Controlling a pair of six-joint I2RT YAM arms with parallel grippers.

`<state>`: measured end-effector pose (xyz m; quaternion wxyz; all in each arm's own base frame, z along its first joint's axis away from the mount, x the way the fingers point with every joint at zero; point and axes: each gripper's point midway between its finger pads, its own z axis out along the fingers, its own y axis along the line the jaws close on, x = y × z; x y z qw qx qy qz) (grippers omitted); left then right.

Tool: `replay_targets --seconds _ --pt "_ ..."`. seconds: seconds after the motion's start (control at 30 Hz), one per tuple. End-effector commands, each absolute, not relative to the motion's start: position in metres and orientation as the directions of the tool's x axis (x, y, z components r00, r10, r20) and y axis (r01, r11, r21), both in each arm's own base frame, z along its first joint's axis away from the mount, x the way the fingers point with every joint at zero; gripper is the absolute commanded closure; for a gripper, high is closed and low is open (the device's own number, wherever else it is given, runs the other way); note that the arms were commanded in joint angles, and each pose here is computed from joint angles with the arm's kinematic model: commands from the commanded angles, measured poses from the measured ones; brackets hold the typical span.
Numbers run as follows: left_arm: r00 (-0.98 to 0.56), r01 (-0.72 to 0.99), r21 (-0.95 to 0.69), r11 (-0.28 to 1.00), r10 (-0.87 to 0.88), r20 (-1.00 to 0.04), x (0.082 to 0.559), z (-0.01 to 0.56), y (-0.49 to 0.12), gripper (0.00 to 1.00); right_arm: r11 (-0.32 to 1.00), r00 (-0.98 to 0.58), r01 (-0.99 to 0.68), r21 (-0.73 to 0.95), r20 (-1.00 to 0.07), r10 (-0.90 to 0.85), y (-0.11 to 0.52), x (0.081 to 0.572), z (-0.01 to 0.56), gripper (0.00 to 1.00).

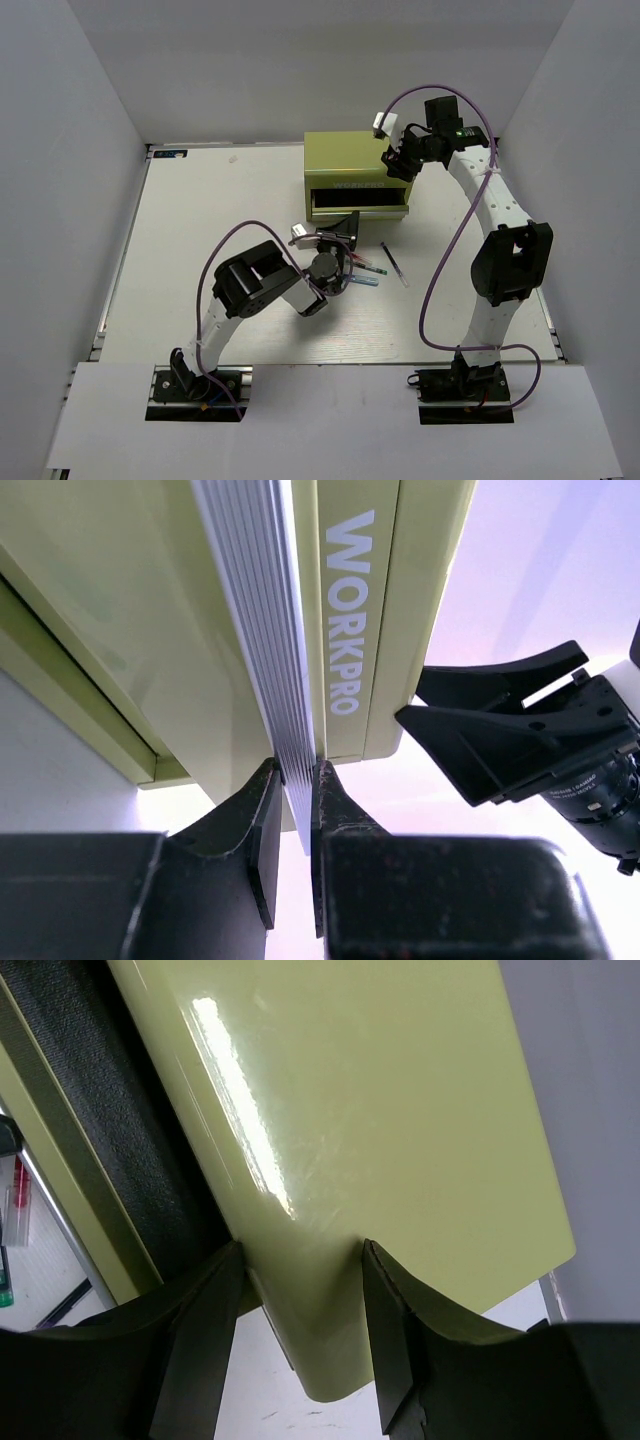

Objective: Sort the stationery into containers
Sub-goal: Open the drawer in the storage box.

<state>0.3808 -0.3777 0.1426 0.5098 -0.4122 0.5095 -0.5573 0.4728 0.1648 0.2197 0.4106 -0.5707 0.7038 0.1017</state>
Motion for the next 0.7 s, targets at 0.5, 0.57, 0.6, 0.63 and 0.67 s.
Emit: replay_targets --seconds 0.5,0.57,0.6,0.63,0.67 --pt "-0.133 0.271 -0.962 0.038 -0.988 -0.076 0.360 0.189 -0.364 0.08 0.342 -0.048 -0.888 -0.306 -0.680 -0.732 0.155 0.459 0.187 0.23" --pt "-0.146 0.266 -0.963 0.052 -0.985 -0.093 0.353 0.193 -0.357 0.04 0.332 -0.023 -0.882 -0.334 -0.675 -0.738 0.152 0.449 0.197 0.23" --pt "-0.163 0.268 -0.962 0.050 -0.982 -0.097 0.346 0.196 -0.358 0.04 0.331 -0.017 -0.880 -0.340 -0.675 -0.738 0.150 0.441 0.200 0.23" --pt "-0.164 0.261 -0.963 0.061 -0.981 -0.107 0.344 0.195 -0.354 0.04 0.332 -0.013 -0.877 -0.347 -0.674 -0.739 0.149 0.439 0.202 0.23" --pt "-0.184 0.251 -0.965 0.080 -0.974 -0.129 0.334 0.188 -0.351 0.03 0.333 -0.012 -0.875 -0.351 -0.672 -0.740 0.145 0.428 0.203 0.22"
